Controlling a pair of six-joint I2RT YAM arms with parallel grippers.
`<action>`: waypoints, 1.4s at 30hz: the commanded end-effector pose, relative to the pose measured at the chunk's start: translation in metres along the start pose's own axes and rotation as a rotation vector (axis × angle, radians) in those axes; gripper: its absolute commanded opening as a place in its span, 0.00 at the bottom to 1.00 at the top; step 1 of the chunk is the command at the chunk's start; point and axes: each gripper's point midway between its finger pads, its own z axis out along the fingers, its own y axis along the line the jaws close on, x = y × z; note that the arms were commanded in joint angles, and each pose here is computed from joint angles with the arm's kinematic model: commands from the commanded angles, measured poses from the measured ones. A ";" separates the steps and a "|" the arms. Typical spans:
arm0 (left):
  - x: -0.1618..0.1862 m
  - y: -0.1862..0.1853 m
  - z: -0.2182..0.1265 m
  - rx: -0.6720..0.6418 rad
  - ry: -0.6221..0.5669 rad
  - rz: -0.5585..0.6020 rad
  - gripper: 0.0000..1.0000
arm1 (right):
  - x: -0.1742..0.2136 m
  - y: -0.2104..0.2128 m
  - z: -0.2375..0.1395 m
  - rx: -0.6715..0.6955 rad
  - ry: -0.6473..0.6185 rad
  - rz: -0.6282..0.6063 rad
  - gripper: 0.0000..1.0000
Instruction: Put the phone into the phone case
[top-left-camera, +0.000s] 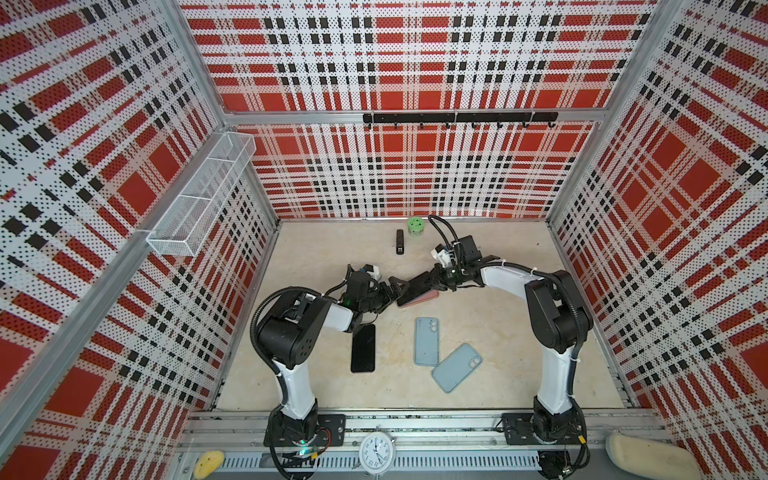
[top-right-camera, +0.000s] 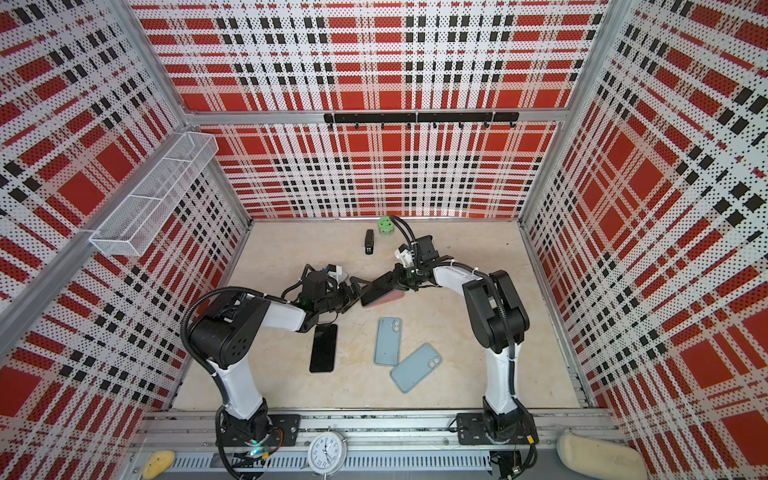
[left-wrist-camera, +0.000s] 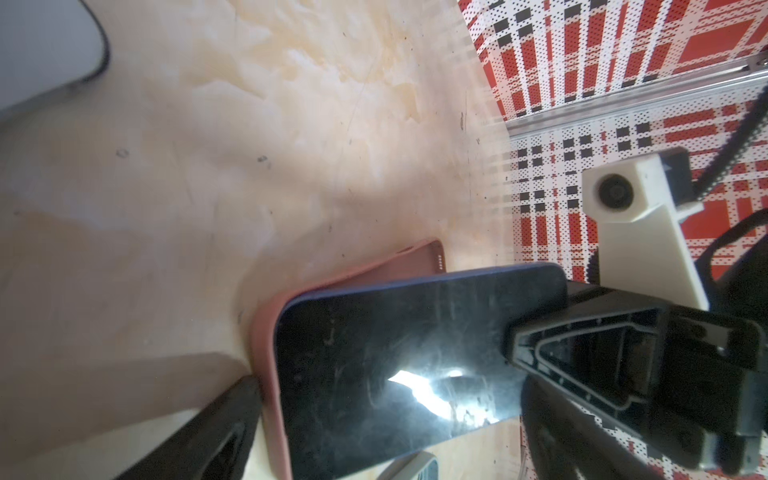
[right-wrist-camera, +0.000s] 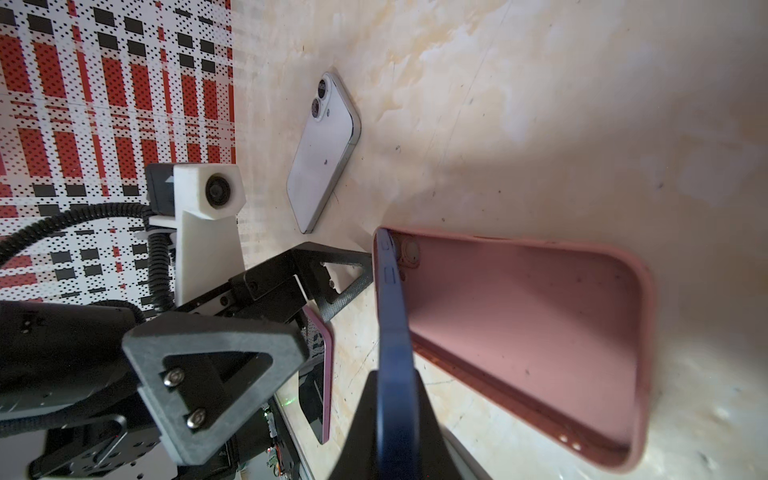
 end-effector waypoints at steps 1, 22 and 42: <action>0.008 0.013 -0.001 -0.086 0.055 0.037 1.00 | 0.013 -0.051 0.015 0.198 0.017 0.027 0.04; 0.016 0.003 0.017 -0.057 0.145 0.100 0.99 | -0.002 -0.054 0.006 0.255 -0.066 0.037 0.43; 0.015 -0.003 0.024 -0.057 0.199 0.149 1.00 | -0.019 -0.049 -0.002 0.296 -0.125 -0.015 0.62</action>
